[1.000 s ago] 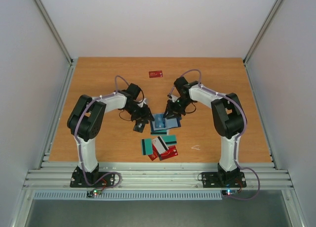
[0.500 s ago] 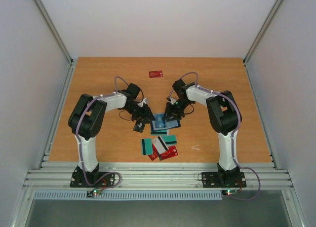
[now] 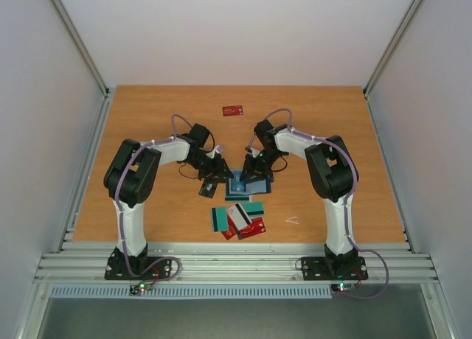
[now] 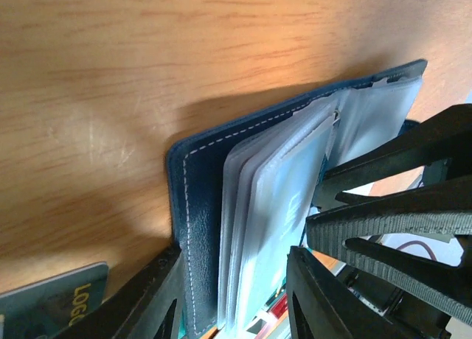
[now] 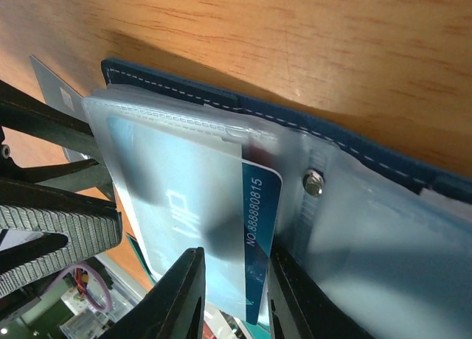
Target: Put the credit cards into the card holder
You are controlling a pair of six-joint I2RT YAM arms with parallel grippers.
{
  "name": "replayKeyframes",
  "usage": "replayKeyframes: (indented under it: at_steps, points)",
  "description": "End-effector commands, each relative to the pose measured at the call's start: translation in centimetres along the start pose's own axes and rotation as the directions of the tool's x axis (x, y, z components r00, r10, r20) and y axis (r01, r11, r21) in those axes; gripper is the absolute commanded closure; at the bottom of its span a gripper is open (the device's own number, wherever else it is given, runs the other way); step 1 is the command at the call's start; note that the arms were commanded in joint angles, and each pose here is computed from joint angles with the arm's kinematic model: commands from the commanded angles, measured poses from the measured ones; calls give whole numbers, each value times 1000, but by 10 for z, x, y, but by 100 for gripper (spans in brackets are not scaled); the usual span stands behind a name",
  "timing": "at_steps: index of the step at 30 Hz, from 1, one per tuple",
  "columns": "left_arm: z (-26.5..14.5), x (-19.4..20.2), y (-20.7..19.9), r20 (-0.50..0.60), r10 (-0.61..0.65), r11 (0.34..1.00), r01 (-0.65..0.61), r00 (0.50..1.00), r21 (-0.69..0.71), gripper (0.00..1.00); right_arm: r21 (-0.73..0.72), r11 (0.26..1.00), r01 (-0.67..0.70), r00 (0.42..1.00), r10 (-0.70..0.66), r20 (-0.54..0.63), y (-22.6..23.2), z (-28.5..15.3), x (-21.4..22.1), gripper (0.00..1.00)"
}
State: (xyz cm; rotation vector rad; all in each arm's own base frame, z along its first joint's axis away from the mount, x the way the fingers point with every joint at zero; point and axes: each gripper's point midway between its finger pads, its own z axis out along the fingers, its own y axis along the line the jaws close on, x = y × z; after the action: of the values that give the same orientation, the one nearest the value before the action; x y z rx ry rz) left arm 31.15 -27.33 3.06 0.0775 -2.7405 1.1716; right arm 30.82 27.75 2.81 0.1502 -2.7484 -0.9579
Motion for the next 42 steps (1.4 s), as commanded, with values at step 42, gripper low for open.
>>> replayKeyframes:
  at_steps: [42]
  points:
    - [16,25,31,-97,-27,976,6,995,-216,41,-51,997,-61,997,59,-43,-10,29,11,76]
